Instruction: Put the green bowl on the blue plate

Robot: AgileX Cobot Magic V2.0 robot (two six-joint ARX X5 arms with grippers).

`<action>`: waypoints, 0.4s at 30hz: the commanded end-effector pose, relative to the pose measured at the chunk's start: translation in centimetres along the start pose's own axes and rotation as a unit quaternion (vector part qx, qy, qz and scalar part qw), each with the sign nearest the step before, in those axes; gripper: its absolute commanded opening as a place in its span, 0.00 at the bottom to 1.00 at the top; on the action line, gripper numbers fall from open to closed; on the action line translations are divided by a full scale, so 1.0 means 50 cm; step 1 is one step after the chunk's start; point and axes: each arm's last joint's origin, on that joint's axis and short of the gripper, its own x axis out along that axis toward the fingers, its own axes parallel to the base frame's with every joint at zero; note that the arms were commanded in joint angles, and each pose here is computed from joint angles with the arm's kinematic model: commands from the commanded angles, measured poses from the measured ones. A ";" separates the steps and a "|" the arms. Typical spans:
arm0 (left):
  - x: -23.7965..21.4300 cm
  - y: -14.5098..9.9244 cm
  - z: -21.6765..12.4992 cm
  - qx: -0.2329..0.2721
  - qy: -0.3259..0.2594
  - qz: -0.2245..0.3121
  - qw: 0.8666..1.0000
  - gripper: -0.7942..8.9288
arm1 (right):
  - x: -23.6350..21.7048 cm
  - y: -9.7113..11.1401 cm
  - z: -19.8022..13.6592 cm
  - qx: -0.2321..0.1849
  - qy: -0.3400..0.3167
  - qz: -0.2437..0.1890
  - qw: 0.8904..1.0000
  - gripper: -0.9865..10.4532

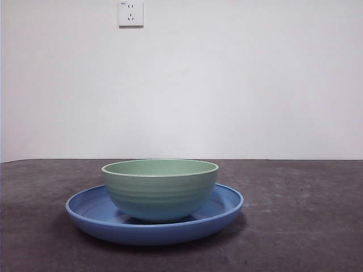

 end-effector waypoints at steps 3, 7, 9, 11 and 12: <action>0.019 0.032 -0.067 -0.020 -0.097 0.072 0.992 0.10 | -0.007 0.004 0.007 -0.010 -0.011 0.003 1.000 0.10; 0.055 0.066 -0.146 -0.060 -0.179 0.145 0.971 0.10 | -0.007 0.004 0.007 -0.010 -0.011 0.003 1.000 0.10; 0.077 0.084 -0.189 -0.081 -0.206 0.186 0.957 0.10 | -0.007 0.004 0.007 -0.010 -0.011 0.003 1.000 0.10; 0.097 0.099 -0.229 -0.109 -0.225 0.234 0.940 0.10 | -0.007 0.004 0.007 -0.010 -0.011 0.003 1.000 0.10; 0.108 0.106 -0.251 -0.123 -0.232 0.260 0.929 0.10 | -0.007 0.004 0.007 -0.010 -0.011 0.003 1.000 0.10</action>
